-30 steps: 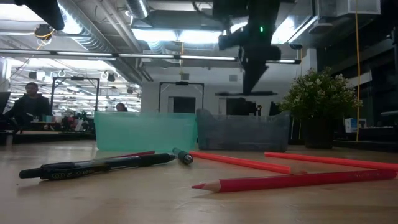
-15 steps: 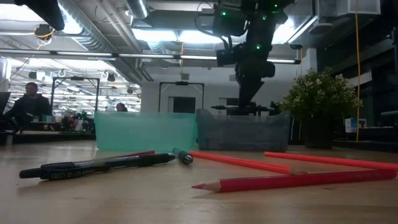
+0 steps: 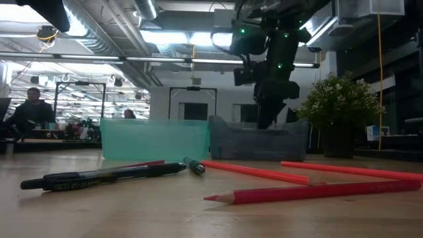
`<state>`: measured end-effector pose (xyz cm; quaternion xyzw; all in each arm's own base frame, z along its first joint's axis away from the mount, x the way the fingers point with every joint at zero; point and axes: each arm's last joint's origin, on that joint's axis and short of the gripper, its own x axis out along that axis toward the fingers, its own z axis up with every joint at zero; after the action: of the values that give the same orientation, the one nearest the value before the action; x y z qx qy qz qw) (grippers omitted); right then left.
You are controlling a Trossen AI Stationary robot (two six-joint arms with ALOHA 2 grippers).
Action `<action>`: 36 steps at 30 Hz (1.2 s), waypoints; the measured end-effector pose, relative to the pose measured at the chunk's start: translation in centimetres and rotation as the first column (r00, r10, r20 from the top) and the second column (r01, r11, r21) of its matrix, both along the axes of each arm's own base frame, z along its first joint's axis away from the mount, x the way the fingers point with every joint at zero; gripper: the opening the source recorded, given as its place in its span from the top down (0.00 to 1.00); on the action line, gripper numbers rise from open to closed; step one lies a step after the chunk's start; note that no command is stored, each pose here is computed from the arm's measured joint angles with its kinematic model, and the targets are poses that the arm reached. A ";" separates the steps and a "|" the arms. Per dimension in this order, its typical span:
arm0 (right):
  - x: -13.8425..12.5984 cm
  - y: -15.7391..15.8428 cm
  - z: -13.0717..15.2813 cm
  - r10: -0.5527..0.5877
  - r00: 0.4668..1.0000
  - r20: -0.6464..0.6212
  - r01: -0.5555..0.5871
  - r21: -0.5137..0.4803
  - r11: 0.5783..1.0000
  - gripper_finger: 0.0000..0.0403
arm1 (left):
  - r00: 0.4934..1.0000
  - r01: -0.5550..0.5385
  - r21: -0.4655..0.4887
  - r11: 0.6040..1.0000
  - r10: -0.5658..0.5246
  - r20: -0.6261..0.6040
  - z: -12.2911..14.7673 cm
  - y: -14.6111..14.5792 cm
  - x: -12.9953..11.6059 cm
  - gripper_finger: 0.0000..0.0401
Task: Sort pens & pencils
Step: Put the black pen into the black bin
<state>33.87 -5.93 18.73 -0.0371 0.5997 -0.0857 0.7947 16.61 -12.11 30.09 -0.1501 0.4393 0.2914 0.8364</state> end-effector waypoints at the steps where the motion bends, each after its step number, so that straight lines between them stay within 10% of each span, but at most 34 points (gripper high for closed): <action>1: 0.0 0.0 0.0 0.001 1.000 0.000 -0.001 0.001 1.000 0.90 | 1.000 0.000 0.000 1.000 0.000 0.000 0.0 0.0 0.0 0.90; 26: 0.7 0.5 0.6 0.029 0.998 0.052 -0.031 0.039 0.999 0.73 | 1.000 -0.007 -0.004 1.000 0.007 0.004 0.0 0.0 0.0 0.90; 36: 2.9 8.2 5.4 0.102 0.980 0.171 -0.139 0.217 0.966 0.73 | 1.000 -0.007 -0.004 1.000 0.007 0.004 0.0 0.0 0.0 0.90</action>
<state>36.74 2.23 24.16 0.0246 0.5373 0.0295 0.8425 16.61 -12.12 30.09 -0.1536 0.4378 0.2932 0.8359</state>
